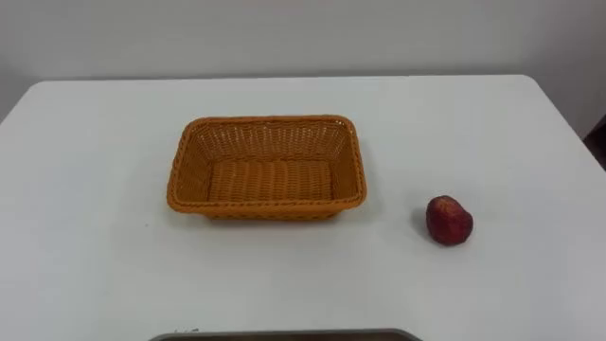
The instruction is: Pick and place apple
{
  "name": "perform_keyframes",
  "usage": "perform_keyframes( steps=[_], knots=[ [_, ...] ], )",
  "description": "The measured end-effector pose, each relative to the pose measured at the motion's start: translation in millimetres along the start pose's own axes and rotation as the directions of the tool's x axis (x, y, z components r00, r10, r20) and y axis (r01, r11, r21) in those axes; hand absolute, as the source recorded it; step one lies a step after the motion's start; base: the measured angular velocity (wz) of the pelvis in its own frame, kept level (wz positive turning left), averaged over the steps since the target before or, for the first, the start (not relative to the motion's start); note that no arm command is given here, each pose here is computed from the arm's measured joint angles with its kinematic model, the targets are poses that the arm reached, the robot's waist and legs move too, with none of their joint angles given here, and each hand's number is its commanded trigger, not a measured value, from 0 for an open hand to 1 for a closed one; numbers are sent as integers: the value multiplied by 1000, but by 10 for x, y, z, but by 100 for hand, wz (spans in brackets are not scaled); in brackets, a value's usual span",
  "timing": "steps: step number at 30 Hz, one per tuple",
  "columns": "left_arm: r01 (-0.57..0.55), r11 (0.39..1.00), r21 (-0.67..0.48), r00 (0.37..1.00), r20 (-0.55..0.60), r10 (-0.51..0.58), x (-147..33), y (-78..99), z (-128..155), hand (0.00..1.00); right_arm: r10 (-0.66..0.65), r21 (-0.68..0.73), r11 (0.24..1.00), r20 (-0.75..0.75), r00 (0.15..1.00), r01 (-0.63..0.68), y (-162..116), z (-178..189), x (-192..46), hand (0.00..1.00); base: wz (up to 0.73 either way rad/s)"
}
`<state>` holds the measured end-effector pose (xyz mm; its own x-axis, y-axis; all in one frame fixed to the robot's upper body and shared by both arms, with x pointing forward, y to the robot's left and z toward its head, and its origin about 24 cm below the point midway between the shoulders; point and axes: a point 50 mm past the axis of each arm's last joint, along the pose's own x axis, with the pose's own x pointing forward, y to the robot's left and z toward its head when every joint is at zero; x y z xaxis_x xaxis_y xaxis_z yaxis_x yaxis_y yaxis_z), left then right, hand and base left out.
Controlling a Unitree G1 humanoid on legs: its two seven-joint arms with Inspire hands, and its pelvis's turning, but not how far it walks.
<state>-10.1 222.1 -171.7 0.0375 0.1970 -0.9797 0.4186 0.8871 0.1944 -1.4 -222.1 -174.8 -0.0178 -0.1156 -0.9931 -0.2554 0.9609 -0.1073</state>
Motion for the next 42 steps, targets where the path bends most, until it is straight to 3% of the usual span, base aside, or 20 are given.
perform_keyframes(
  steps=[10, 14, 17, 19, 20, 21, 22, 24, 25, 27, 33, 36, 37, 39, 42],
  knots=[
    [-28, 999, -38, 1000, 10, 28, 5, 67, 36, 0, -53, 40, 998, 2, 999, 53, -31, 0, -1, 0, 0],
    [-67, 997, -43, 998, 3, 67, 2, 76, 6, 0, -135, 232, 963, -31, 990, 139, -75, -82, -7, 0, 0],
    [-81, 994, -77, 997, 6, 82, -1, 94, -12, 0, -183, 479, 853, -94, 979, 205, -116, -200, -19, 0, -3],
    [-114, 985, -129, 993, -5, 114, -7, 135, -62, 0, -249, 805, 536, -138, 959, 255, -297, -138, -50, 0, -10],
    [-128, 980, -154, 992, -18, 127, -10, 146, -102, 0, -263, 859, 444, -148, 953, 256, -348, -123, -61, 0, 0],
    [-161, 964, -209, 987, -24, 160, -17, 200, -140, 0, -276, 943, 227, -176, 945, 242, -451, -108, -85, 0, 0],
    [-177, 954, -240, 984, -31, 175, -22, 228, -168, 0, -282, 964, 130, -187, 941, 231, -505, -87, -101, 0, 0],
    [-229, 925, -304, 973, -46, 225, -36, 324, -238, 0, -317, 971, -184, -208, 925, 155, -714, -7, -179, 0, 0],
    [-247, 918, -309, 968, -47, 245, -42, 351, -255, 0, -331, 950, -285, -222, 917, 127, -798, 8, -221, 0, 0],
    [-265, 914, -308, 963, -46, 264, -52, 355, -280, 0, -362, 923, -374, -241, 900, 96, -925, 71, -298, 0, 0],
    [-287, 908, -306, 954, -12, 298, -66, 408, -243, 0, -446, 869, -489, -328, 833, 80, -1206, 258, -535, 0, -1],
    [-287, 909, -303, 954, -3, 300, -65, 405, -232, 0, -542, 868, -494, -346, 766, 42, -1387, 413, -769, 0, -2],
    [-287, 909, -302, 954, 1, 301, -65, 408, -220, 0, -575, 874, -486, -342, 743, 26, -1430, 464, -840, 0, 4],
    [-283, 919, -276, 954, 15, 299, -63, 407, -193, 0, -729, 914, -406, -325, 603, 1, -1552, 660, -1118, 0, 0],
    [-274, 928, -252, 957, 28, 290, -60, 381, -176, 0, -839, 942, -325, -328, 435, 83, -1549, 787, -1301, 0, 8]
  ],
)
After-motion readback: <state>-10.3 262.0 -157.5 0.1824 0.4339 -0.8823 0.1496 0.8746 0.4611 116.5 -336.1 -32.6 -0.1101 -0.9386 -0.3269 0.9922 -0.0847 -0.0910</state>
